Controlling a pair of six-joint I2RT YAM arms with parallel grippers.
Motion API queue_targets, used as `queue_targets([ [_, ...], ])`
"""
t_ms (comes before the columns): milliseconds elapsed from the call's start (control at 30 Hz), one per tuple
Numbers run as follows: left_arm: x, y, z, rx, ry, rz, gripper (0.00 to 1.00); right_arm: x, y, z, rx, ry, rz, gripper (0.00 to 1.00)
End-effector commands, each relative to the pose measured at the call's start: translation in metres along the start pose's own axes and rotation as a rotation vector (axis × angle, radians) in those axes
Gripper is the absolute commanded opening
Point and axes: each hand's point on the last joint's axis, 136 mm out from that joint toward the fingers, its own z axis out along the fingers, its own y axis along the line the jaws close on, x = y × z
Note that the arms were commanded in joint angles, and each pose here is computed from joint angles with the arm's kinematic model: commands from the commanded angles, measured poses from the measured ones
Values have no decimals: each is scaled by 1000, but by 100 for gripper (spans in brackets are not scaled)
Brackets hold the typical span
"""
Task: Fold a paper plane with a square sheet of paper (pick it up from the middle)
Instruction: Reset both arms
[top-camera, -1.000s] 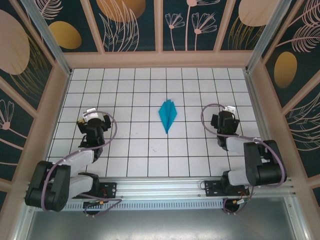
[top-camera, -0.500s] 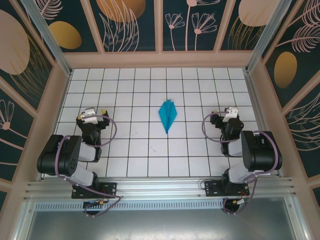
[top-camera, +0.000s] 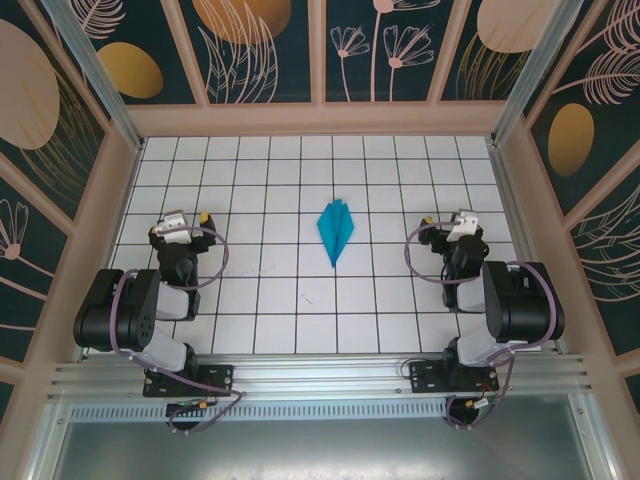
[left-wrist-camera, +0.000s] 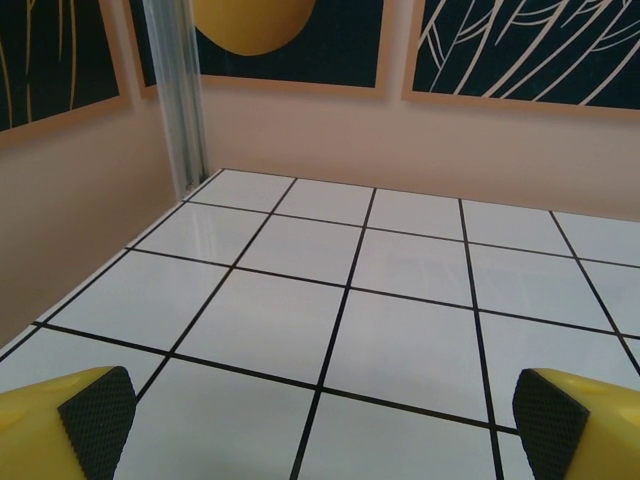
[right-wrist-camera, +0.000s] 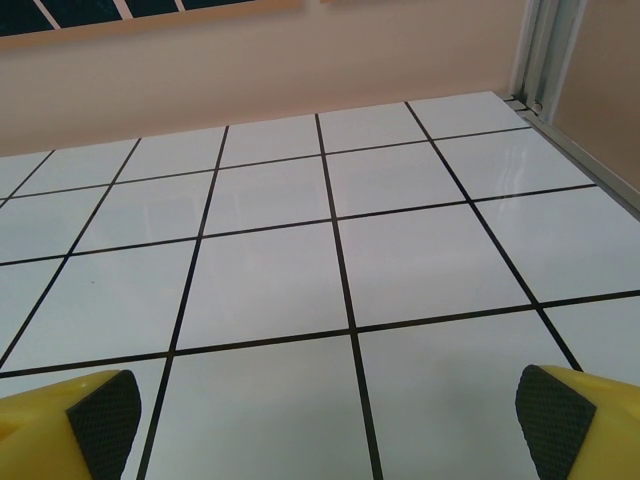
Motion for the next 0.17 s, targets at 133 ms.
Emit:
queue_targets([
  [133,-10,-7,3,38,-33,-7,99,-19,2,2,-19,-66,11,99],
])
